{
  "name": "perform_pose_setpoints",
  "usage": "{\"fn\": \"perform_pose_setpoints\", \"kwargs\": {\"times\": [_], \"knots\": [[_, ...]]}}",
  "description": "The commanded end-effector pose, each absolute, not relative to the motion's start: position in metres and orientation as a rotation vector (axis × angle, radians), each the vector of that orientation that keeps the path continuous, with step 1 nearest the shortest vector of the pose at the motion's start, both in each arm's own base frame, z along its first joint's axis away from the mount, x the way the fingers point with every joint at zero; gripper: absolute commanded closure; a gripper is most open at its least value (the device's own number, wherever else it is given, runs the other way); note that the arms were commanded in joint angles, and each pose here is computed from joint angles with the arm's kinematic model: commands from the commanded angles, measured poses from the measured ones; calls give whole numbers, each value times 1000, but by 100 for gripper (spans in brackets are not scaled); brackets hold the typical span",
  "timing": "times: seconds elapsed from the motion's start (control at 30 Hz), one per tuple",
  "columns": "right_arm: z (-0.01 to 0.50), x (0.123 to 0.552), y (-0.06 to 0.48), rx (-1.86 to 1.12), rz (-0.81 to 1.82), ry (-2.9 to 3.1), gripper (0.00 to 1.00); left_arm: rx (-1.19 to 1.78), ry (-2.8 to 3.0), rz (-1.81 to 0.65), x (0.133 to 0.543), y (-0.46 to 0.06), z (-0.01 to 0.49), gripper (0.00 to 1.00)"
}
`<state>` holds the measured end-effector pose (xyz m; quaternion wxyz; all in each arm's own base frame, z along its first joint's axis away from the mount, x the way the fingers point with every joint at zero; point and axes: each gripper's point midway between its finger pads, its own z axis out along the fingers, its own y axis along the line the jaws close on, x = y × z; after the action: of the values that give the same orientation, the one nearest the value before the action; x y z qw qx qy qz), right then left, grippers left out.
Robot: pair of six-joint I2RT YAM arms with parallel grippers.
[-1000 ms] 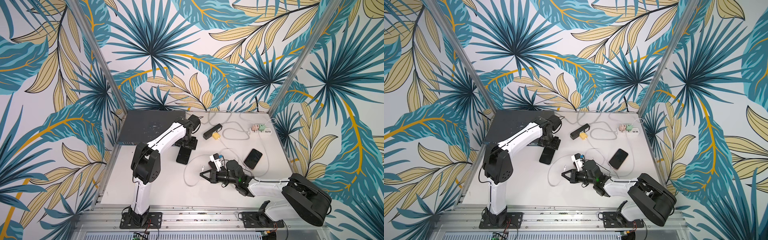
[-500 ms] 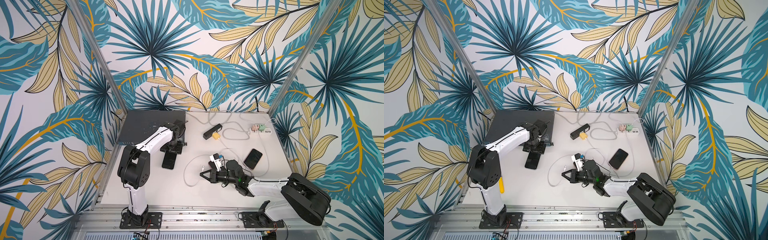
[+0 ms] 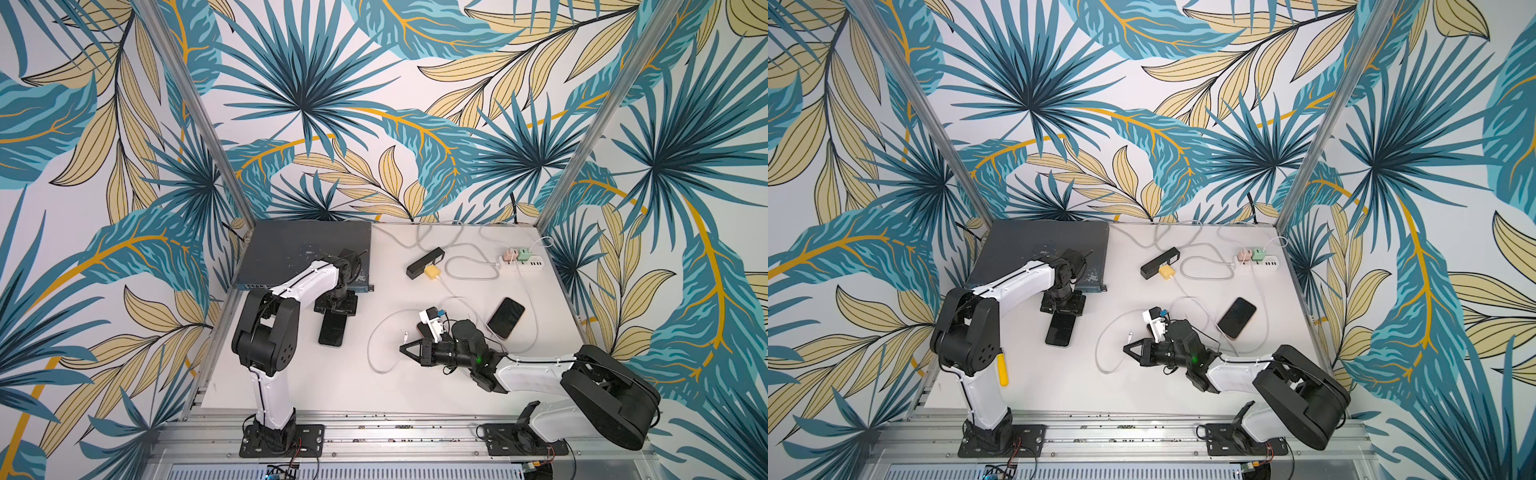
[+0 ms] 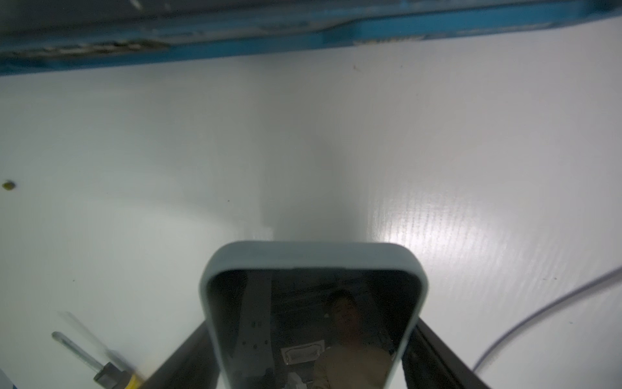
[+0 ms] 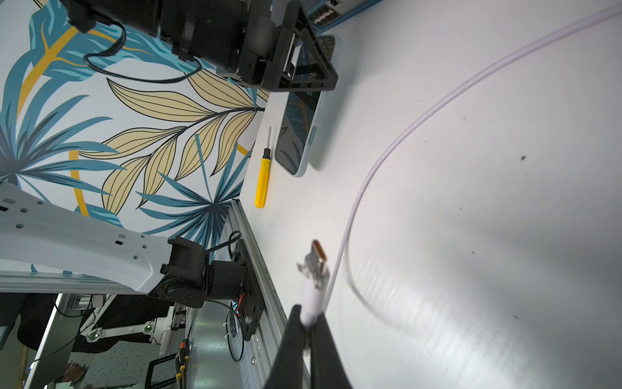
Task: Unplug the charging cable from the phone
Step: Place the phone at the center of the board, then place the charging cable at the center of the board.
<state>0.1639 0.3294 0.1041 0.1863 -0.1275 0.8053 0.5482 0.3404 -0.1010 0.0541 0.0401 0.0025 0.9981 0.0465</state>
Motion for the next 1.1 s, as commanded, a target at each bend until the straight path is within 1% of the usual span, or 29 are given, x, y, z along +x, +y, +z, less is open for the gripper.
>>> {"fn": "perform_pose_setpoints", "kwargs": {"times": [0.0,0.07,0.17,0.23,0.47,0.63,0.77,0.87,1.0,1.07], "knots": [[106,166,331,-372,1546,2250,97,-8,3059,142,343,-96,44,27],[104,168,331,-364,1537,2257,97,-6,3075,151,342,-96,38,25],[98,172,333,-359,1523,2283,96,-6,3078,153,342,-95,34,20],[96,174,335,-358,1519,2293,94,-6,3082,156,343,-95,32,19],[91,177,333,-323,1515,2307,94,-20,3084,158,343,-92,29,17],[86,180,332,-313,1491,2328,94,-27,3091,161,341,-89,29,11],[72,184,334,-297,1451,2391,93,-41,3056,141,342,-90,47,9],[60,190,335,-289,1406,2443,90,-63,3026,52,339,-97,66,10],[40,200,335,-259,1337,2517,89,-63,2965,-28,332,-105,93,10],[32,205,336,-268,1289,2544,86,-48,2939,-53,328,-110,104,10]]}}
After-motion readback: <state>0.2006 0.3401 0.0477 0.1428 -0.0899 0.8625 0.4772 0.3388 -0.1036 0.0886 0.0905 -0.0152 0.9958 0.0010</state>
